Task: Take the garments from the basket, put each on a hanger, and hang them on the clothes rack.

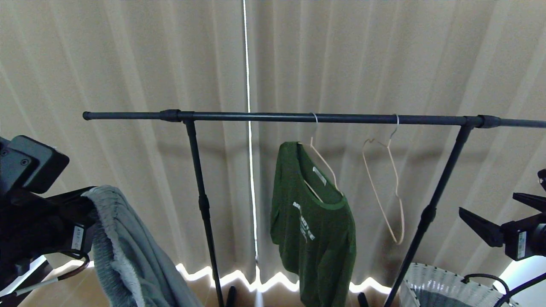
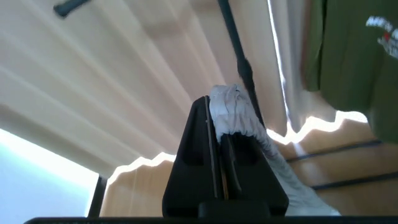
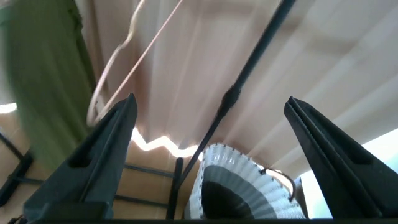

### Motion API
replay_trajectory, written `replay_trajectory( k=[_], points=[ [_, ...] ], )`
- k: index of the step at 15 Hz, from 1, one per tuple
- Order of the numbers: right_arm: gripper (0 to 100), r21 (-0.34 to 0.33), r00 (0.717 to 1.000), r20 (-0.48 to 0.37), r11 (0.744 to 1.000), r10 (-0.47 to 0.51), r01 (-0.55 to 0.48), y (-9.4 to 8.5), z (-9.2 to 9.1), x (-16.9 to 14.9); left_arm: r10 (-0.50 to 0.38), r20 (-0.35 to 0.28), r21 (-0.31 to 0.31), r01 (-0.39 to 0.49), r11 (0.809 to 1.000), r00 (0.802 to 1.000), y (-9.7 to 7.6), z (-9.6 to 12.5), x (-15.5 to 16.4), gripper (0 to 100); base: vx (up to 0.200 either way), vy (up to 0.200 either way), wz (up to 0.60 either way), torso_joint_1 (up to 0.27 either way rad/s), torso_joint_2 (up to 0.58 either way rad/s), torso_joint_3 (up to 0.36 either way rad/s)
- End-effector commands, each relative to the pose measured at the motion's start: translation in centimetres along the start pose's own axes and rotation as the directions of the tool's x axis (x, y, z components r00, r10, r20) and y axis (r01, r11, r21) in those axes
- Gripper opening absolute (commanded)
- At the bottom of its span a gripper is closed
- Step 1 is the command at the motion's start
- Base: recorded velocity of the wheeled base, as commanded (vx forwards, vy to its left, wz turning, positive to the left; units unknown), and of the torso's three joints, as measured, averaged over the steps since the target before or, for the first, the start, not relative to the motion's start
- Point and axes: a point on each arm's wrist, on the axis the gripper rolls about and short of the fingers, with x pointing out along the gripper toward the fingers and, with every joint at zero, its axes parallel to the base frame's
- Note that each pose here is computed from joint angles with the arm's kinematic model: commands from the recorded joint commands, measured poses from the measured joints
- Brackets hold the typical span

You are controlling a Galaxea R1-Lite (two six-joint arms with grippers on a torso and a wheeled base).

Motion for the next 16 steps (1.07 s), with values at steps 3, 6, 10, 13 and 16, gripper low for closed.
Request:
replay_trajectory(
  k=[3,6,10,13,16],
  points=[
    [100,0.001,1.0,0.01,1.0,-0.021,0.021,-0.1,0.2,-0.2,0.0,-0.011,-0.002,0.0,1.0,1.0,-0.1,-0.4,0.0,0,0.2,0.0,0.0,0.007,0.0,0.001],
    [100,0.0,1.0,-0.002,1.0,-0.027,0.027,-0.1,0.0,-0.1,0.009,0.015,-0.011,-0.009,1.0,1.0,-0.4,-1.0,0.2,0,0.0,0.0,0.0,0.0,0.0,0.0],
    [100,-0.004,0.999,-0.007,0.999,-0.052,0.052,-0.1,0.0,-0.1,0.05,-0.028,-0.016,-0.051,0.999,0.998,-0.1,-2.4,0.7,0,0.0,0.0,0.0,0.0,0.0,0.0],
    [100,-0.004,0.999,-0.011,0.999,-0.05,0.05,-0.1,0.5,0.5,0.003,-0.031,-0.073,-0.005,0.997,1.0,0.2,-2.7,1.2,0,0.0,0.0,0.0,0.0,0.0,0.0],
    [100,-0.006,1.0,-0.016,1.0,-0.022,0.022,0.3,1.0,1.4,-0.051,-0.019,-0.077,0.049,0.996,0.999,0.1,-2.8,1.4,0,0.0,0.0,0.0,0.0,0.0,0.0]
  ],
)
